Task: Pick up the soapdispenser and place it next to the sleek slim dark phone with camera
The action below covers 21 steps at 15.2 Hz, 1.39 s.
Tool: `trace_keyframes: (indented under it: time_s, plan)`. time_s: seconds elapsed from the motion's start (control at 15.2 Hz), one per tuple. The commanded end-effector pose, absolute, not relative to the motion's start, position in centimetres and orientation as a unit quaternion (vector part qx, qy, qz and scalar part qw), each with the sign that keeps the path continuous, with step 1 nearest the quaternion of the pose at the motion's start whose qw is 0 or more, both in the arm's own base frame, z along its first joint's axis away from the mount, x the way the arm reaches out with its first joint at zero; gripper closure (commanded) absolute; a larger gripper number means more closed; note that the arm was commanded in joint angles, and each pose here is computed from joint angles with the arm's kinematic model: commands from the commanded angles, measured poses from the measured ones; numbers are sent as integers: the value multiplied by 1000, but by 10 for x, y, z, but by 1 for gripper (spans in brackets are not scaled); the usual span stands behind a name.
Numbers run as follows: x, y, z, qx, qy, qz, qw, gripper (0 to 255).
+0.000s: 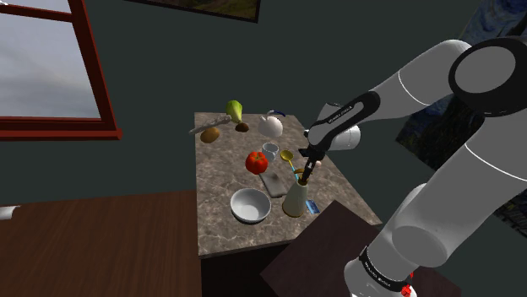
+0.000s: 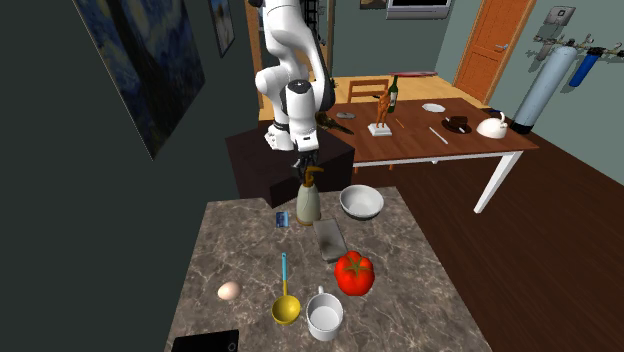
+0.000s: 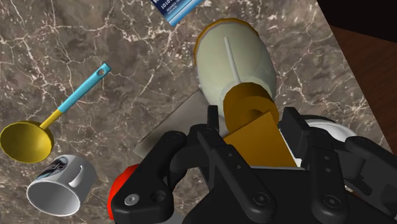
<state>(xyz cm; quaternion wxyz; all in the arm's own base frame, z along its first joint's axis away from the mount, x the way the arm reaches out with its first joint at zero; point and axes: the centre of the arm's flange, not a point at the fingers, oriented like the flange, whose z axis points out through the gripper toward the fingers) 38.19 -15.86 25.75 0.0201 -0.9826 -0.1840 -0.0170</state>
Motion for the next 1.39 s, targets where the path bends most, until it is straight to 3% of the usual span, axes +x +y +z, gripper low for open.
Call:
trace_keyframes:
  time_s: [0.0, 0.46, 1.32]
  plan:
    - [382, -159, 258, -983, -184, -17, 20, 255]
    - [382, -159, 258, -983, -184, -17, 20, 255]
    - [382, -159, 326, -983, -184, -17, 20, 255]
